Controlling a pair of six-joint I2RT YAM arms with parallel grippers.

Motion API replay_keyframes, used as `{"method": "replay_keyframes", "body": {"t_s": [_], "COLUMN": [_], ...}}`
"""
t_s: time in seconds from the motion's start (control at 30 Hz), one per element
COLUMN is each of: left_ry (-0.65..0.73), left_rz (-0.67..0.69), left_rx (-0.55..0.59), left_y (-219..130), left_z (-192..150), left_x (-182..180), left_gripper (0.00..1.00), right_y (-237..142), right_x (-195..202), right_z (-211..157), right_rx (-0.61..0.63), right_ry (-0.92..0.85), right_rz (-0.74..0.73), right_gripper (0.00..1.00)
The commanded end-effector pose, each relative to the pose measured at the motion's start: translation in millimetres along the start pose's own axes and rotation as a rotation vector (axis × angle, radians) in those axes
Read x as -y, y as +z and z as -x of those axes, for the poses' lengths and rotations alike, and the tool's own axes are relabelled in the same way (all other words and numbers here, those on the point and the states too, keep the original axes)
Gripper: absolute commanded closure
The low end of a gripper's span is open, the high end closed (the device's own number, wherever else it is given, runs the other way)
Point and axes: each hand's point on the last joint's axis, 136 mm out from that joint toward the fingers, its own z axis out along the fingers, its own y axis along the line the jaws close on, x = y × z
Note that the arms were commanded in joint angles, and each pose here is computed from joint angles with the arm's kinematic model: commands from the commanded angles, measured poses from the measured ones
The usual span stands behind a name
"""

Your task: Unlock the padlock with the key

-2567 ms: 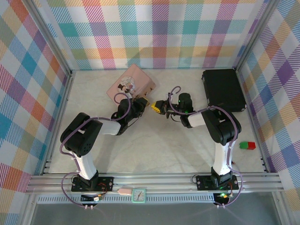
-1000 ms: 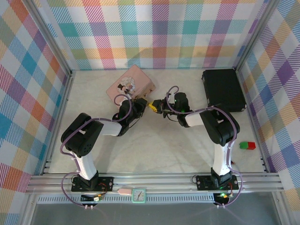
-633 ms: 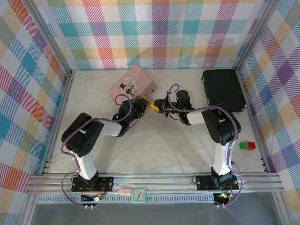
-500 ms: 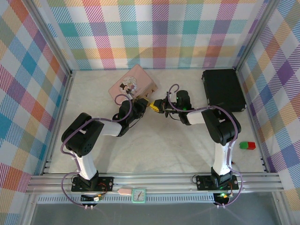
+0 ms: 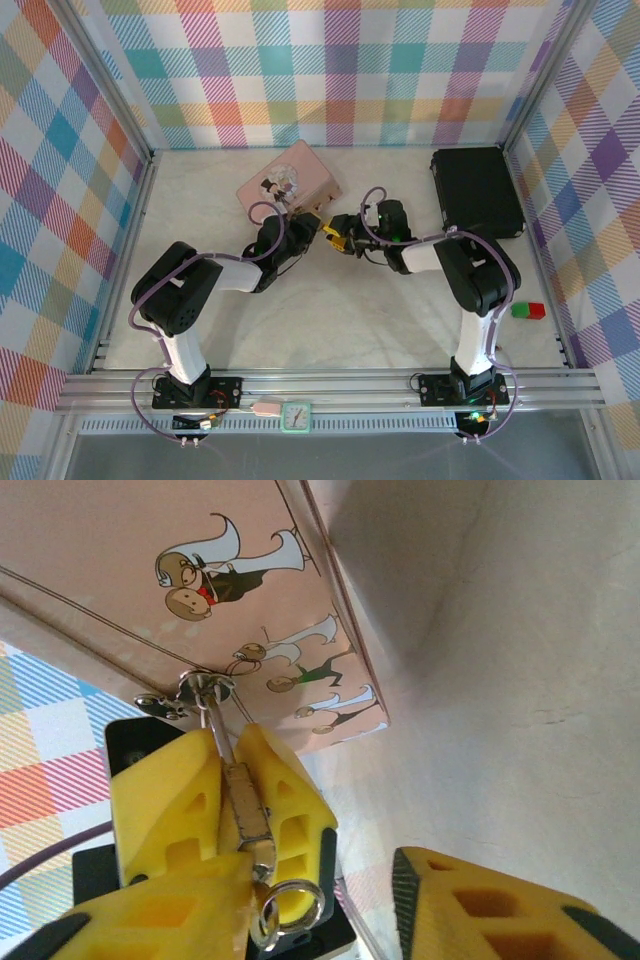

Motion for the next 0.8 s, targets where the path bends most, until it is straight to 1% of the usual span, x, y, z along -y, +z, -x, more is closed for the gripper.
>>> {"method": "replay_keyframes", "body": {"t_s": [0.0,0.2,0.37,0.47,0.53,0.6,0.77], "left_ry": [0.042,0.044,0.046,0.045,0.044,0.045,0.039], "left_rz": [-0.146,-0.138,-0.132,-0.133,-0.136,-0.135,-0.144], "left_rx": [-0.085,-0.079,-0.066,-0.061,-0.054,-0.045,-0.025], "left_y": [-2.2,-2.6,-3.1,-1.7,-1.0,-0.9,0.6], "left_z": [-22.0,-21.5,-19.4,-18.6,-17.4,-15.7,-12.6], "left_x": [51.0,48.6,46.2,46.3,46.7,46.1,46.6], "left_gripper": [1.0,1.0,1.0,1.0,1.0,1.0,1.0], "right_y": [-8.3,-17.3,-30.1,-33.0,-31.7,-29.7,-31.0], "right_x": [-20.5,-30.1,-32.5,-32.6,-30.0,-25.1,-5.0], "right_z": [7.0,4.8,1.9,-1.9,-5.7,-9.1,-9.9], "right_rx": [0.065,0.095,0.133,0.136,0.128,0.122,0.15], "right_ry": [-0.069,-0.11,-0.131,-0.109,-0.076,-0.045,0.044], "right_rz": [0.05,0.073,0.045,0.038,0.027,0.016,-0.02], "right_gripper": [0.56,0.49,0.44,0.44,0.48,0.5,0.5]}}
